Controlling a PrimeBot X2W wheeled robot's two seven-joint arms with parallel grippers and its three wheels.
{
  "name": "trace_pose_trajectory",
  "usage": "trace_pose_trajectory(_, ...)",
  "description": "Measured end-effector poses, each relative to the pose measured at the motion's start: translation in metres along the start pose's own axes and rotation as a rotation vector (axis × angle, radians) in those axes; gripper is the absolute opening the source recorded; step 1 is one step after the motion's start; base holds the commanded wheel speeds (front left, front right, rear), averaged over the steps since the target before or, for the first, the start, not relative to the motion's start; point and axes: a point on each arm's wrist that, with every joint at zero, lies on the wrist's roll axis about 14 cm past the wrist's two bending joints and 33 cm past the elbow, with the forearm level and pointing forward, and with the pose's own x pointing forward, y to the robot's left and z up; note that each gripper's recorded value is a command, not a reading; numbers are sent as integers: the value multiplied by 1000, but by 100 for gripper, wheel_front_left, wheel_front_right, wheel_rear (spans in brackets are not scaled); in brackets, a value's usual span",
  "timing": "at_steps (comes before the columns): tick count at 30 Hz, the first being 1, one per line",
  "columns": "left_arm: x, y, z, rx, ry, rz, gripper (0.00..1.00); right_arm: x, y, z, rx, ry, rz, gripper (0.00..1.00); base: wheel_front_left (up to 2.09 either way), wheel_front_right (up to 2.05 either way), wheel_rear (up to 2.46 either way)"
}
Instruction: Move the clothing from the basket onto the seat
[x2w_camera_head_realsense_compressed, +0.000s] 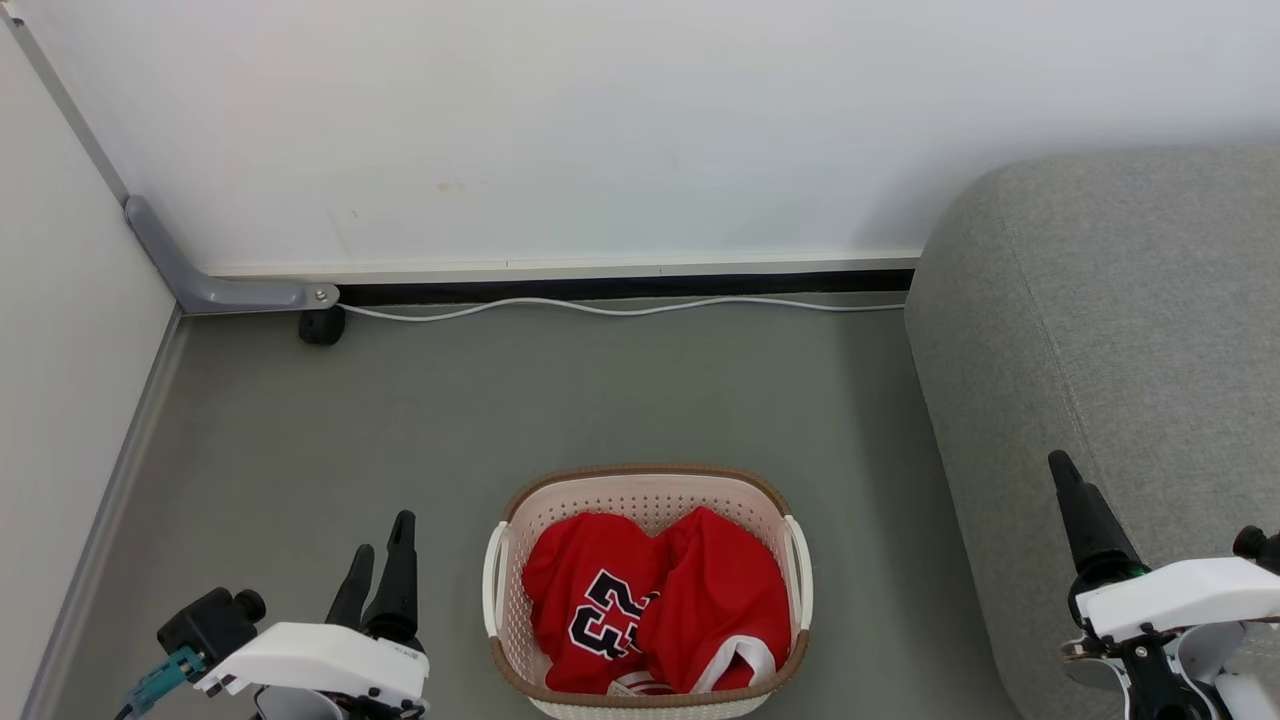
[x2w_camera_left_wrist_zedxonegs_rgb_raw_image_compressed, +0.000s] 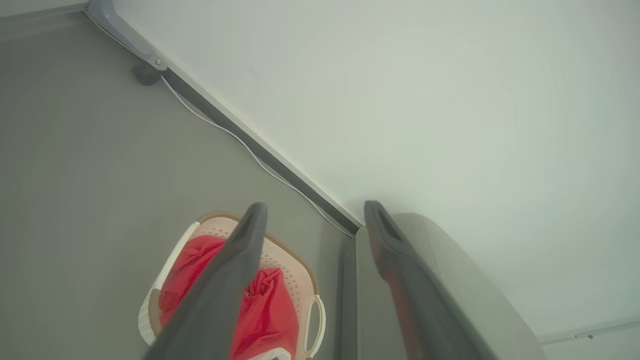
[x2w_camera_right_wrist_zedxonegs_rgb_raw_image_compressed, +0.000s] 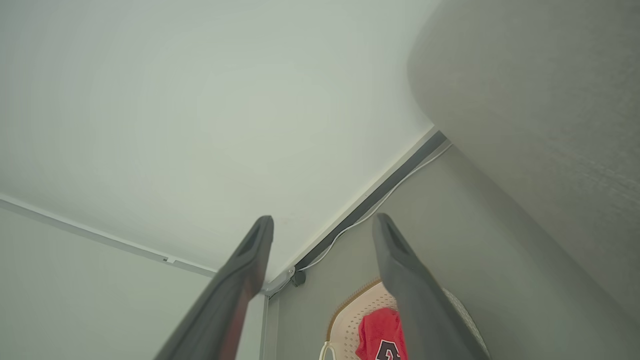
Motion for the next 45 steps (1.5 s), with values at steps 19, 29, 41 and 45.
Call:
trace_pose_trajectory(19, 7, -15, 4, 303, -33, -21, 100, 5, 12, 16, -249, -44, 51, 100, 0, 0, 0)
trace_pose_trajectory(29, 11, -24, 7, 437, -68, -35, 100, 10, 17, 24, -363, -62, 75, 100, 0, 0, 0)
trace_pose_trajectory(41, 10, -30, 7, 597, -100, -51, 100, 14, 16, 15, -511, -21, 96, 100, 0, 0, 0)
trace_pose_trajectory(45, 10, -32, 8, 646, -118, -60, 100, 16, 14, 11, -560, -1, 101, 100, 0, 0, 0)
